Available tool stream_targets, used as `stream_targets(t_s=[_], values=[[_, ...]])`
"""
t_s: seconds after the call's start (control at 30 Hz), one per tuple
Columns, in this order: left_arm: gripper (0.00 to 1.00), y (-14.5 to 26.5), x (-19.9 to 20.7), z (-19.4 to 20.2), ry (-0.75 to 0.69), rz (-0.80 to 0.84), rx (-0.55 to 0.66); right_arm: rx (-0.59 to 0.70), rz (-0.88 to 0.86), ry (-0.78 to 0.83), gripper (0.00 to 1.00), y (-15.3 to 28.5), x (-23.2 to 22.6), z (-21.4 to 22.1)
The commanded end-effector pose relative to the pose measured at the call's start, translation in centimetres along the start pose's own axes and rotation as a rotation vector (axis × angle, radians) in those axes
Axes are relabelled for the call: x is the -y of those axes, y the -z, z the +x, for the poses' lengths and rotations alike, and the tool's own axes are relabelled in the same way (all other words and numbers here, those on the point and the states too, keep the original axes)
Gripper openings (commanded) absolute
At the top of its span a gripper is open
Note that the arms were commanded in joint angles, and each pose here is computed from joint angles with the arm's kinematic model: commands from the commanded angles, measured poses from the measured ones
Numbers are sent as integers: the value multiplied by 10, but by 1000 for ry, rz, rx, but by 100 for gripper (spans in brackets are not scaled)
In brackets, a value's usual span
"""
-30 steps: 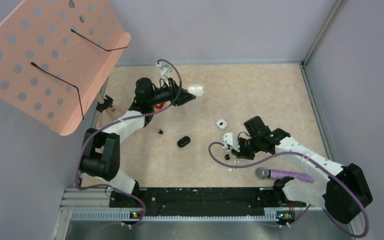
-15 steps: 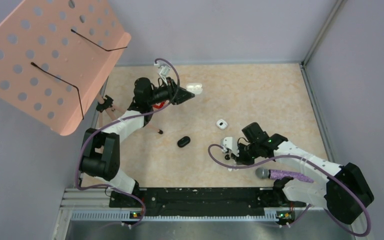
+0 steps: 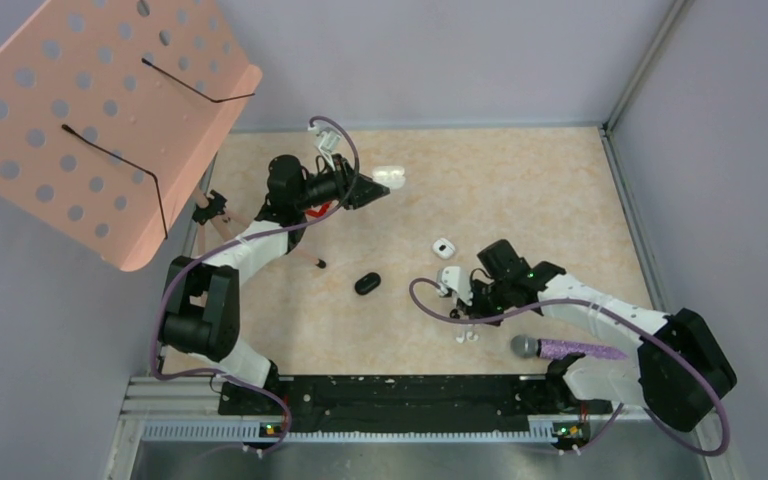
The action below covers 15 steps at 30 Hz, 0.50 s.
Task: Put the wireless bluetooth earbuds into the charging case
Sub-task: Pick up the earbud from the center of the board.
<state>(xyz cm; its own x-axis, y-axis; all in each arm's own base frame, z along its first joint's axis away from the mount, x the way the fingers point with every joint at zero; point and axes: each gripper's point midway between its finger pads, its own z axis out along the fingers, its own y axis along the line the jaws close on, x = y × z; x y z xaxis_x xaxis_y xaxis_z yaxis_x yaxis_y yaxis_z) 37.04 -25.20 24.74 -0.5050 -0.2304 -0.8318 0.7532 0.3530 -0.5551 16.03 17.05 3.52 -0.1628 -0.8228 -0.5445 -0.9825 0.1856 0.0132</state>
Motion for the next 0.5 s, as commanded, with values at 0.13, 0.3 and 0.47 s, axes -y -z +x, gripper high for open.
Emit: stream_targets(t_s=[0.13, 0.3, 0.47], values=[[0, -3, 13, -19, -45, 65, 25, 41, -15, 9, 9, 5, 23, -27], [0, -3, 13, -18, -42, 65, 25, 26, -63, 18, 16, 1, 20, -26], [0, -2, 13, -17, -43, 63, 26, -18, -76, 13, 20, -2, 19, -17]])
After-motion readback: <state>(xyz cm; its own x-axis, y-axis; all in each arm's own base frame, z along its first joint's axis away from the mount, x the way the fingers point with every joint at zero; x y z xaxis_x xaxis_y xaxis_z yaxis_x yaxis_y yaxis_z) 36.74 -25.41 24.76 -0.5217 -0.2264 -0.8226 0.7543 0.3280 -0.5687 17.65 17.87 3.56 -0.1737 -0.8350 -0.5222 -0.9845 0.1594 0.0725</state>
